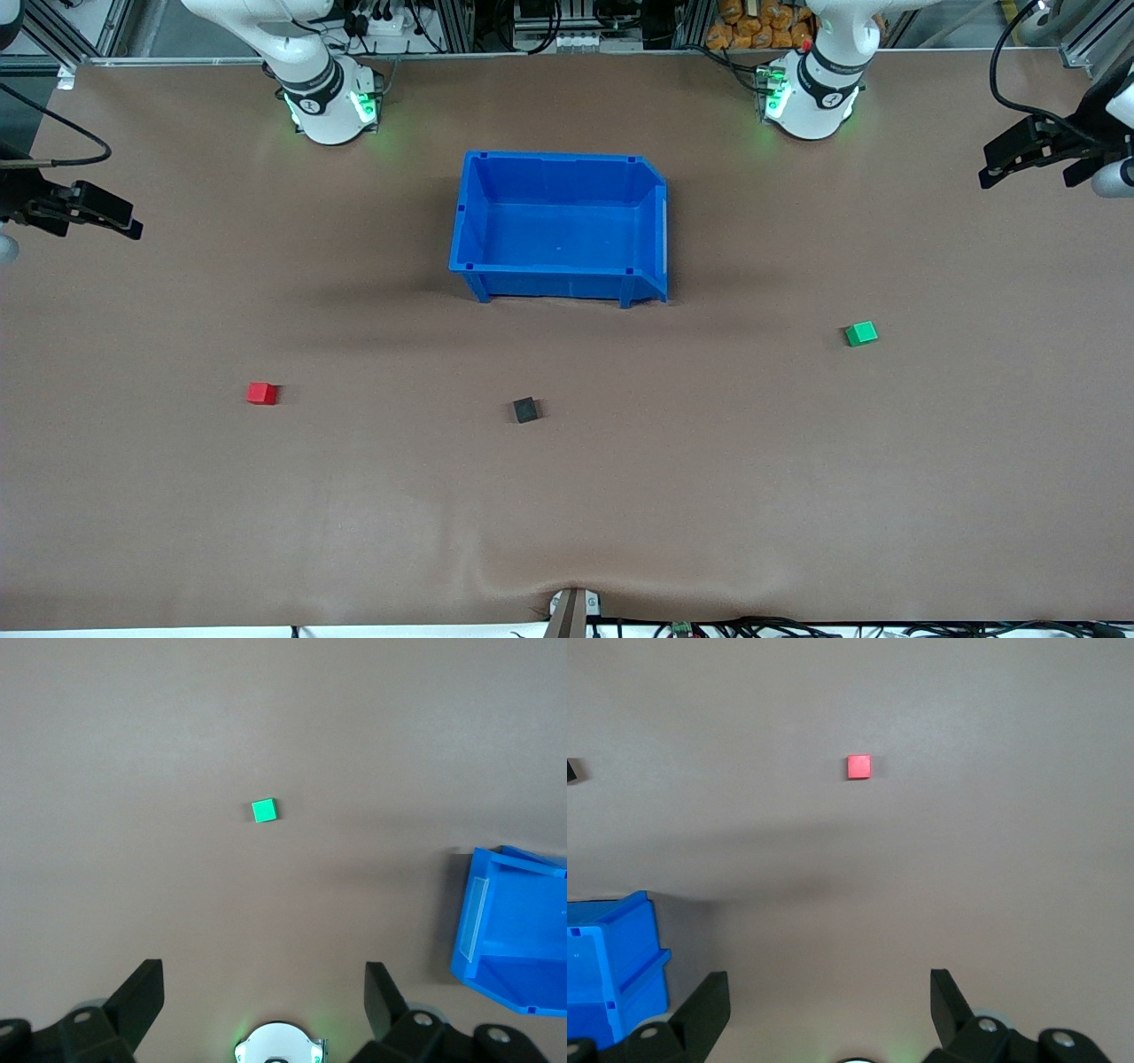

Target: Attach green and red cubes to black cube

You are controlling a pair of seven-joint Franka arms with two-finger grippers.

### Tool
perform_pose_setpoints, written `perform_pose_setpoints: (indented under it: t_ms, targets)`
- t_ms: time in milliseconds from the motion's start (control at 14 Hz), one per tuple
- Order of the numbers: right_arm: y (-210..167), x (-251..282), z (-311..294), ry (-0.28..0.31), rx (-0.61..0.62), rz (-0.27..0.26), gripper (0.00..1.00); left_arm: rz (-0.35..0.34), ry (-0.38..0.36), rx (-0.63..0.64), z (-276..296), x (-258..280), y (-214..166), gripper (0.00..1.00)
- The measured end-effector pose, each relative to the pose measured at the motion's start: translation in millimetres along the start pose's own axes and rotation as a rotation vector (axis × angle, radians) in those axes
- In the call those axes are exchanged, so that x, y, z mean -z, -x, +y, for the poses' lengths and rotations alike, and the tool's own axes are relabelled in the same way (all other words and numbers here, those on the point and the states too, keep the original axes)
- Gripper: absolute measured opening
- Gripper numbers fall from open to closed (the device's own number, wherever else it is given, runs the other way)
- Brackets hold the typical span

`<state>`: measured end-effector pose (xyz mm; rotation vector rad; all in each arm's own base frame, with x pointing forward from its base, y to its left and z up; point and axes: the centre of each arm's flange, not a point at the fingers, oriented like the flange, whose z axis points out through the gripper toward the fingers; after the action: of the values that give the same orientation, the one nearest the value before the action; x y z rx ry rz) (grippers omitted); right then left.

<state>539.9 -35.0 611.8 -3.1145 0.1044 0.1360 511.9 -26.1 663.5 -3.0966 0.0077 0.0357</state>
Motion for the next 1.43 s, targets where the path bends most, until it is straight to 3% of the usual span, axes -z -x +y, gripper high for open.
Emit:
perform_pose_setpoints:
  t_ms: [1143, 1429]
  targets:
    - [-1.1, -1.7, -0.4, 0.000, 0.000, -0.003, 1.00, -0.016, 0.002, 0.011, -3.3, -7.9, -5.4, 1.00]
    - [-24.0, -30.7, -5.5, -0.002, -0.001, -0.047, 1.00, -0.019, 0.002, 0.044, -0.9, -9.3, -6.2, 1.00]
